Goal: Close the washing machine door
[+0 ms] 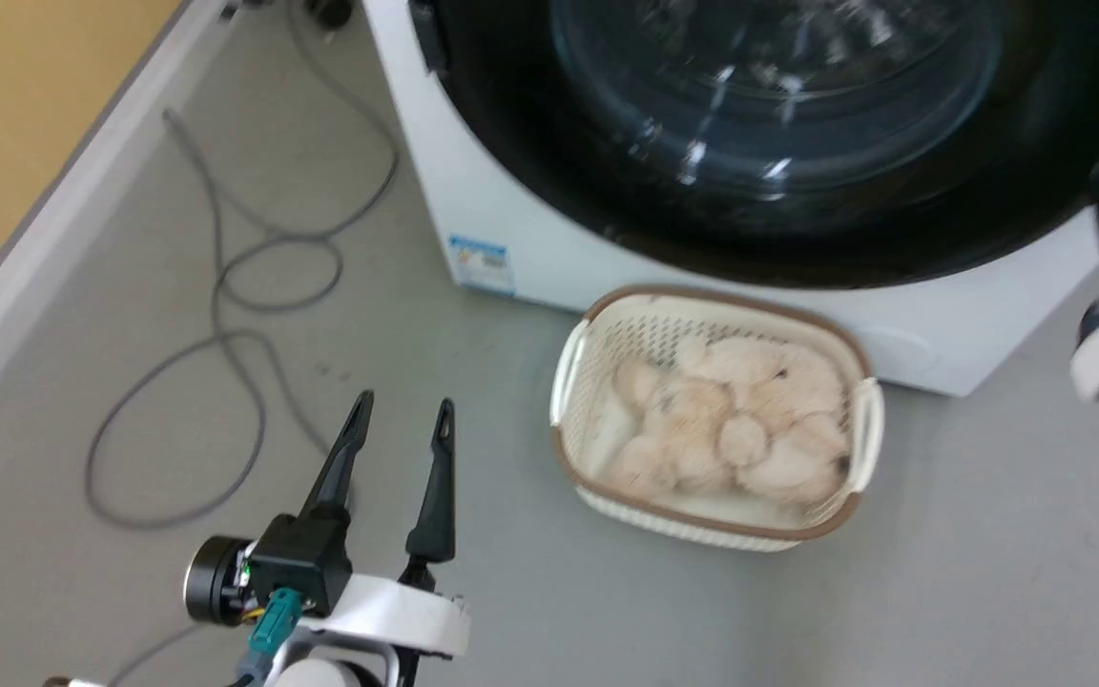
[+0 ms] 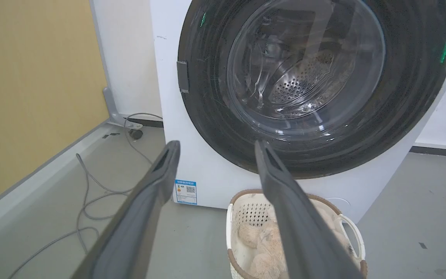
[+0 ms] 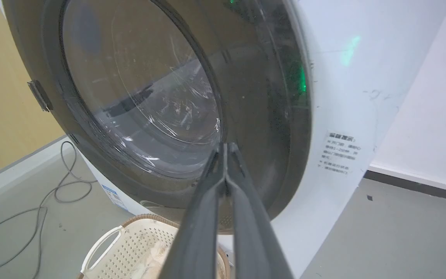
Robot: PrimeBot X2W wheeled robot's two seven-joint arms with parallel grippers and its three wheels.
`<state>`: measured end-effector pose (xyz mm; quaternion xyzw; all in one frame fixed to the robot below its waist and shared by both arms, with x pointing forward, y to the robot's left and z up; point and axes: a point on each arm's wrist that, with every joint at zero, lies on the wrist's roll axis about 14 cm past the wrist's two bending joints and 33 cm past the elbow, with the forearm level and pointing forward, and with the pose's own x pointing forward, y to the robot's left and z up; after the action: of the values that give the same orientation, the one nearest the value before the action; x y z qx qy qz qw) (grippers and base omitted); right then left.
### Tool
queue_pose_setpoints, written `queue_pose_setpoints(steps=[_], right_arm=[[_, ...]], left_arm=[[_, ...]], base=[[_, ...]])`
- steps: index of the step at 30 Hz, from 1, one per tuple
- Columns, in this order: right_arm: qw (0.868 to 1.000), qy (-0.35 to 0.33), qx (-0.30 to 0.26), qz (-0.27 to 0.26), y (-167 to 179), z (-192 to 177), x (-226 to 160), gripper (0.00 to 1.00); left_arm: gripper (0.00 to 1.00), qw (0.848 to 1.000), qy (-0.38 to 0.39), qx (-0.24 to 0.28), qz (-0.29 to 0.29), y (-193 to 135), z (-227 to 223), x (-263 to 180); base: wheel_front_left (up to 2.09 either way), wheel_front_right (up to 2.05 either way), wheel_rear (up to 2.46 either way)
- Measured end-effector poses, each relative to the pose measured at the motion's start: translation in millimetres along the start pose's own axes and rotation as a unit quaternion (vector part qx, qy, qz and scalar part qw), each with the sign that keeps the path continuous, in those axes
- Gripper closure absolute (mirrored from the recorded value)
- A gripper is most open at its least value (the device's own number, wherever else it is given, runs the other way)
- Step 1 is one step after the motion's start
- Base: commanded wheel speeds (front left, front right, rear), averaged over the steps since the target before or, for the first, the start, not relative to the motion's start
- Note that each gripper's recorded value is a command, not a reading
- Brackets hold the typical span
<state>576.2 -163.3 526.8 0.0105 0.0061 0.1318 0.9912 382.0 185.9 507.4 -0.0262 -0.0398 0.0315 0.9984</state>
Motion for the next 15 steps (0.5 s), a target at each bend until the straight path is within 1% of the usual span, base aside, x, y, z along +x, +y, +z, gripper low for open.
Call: queue_pose_setpoints(steps=[6,10,15], right_arm=[[1.0,-0.03,-0.004,-0.008,-3.9,8.7,-56.7,1.0],[0.998,-0.056,0.004,-0.029,-7.4,15.6,-95.5,1.0],[0.995,-0.075,0.018,-0.067,-8.9,11.4,-147.0,1.0]], left_arm=[[0.0,1.0,-0.012,-0.01,-0.016,-9.4,8.2,-5.1],[0.0,0.999,-0.018,-0.015,-0.029,-16.8,12.0,-8.0],[0.0,0.999,-0.023,-0.019,-0.044,-25.8,15.6,-10.7]], base=[[0.0,0.0,0.0],[0.0,0.0,0.0],[0.0,0.0,0.0]])
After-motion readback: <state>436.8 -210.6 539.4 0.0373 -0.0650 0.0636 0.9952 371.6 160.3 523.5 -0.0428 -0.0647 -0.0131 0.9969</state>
